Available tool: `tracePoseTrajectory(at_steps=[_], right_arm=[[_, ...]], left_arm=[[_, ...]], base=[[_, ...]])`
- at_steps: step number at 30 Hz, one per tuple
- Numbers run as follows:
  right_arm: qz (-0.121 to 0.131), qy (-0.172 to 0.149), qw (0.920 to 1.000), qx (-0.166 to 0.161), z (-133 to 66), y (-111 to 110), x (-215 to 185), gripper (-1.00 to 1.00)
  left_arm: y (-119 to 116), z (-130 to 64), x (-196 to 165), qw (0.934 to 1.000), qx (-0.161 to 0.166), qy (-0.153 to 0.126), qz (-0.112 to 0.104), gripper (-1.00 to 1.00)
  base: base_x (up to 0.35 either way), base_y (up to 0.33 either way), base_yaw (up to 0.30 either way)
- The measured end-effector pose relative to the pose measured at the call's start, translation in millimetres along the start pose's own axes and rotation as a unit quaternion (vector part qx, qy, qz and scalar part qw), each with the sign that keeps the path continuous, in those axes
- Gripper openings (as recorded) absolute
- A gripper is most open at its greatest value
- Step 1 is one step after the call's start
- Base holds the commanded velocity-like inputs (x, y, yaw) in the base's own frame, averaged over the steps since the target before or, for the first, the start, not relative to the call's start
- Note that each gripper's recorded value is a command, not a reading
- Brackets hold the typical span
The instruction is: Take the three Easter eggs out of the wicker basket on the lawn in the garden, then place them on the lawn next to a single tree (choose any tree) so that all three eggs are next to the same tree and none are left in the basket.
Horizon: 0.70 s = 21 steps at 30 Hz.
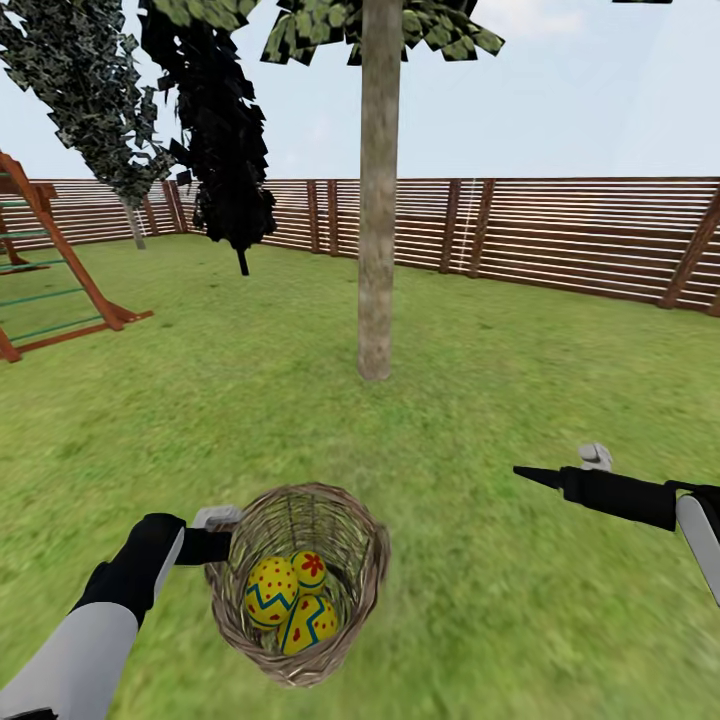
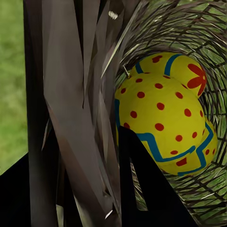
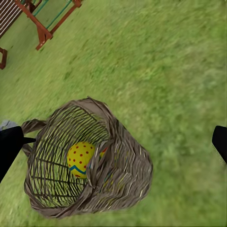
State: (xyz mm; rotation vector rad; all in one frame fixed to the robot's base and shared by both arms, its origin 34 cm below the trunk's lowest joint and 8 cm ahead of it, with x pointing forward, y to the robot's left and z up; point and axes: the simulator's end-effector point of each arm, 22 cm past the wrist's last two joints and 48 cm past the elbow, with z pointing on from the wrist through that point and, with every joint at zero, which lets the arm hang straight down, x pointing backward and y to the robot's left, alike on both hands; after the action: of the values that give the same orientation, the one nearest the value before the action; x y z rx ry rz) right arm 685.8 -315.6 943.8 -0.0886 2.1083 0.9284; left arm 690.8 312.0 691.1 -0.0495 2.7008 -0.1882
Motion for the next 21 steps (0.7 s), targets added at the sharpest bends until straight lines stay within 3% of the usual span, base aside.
tracePoseTrajectory(at_steps=[13,18,21], right_arm=[[0.001,0.0,1.0,0.001,1.2,-0.6,0.9,1.0],[-0.007,0.008,0.9984,0.055,3.0,-24.8,6.1,1.0],[-0.012,0.004,0.9982,0.059,3.1,-26.7,4.7,1.0]], left_arm=[[-0.4,0.1,0.0,1.0,0.0,0.0,0.001,-1.0],[-1.1,0.3,0.2,1.0,0.0,0.0,0.001,-1.0],[-2.0,0.3,0.0,1.0,0.002,0.0,-0.001,-1.0]], base=[[0.33,0.0,0.0],[0.33,0.0,0.0],[0.33,0.0,0.0]])
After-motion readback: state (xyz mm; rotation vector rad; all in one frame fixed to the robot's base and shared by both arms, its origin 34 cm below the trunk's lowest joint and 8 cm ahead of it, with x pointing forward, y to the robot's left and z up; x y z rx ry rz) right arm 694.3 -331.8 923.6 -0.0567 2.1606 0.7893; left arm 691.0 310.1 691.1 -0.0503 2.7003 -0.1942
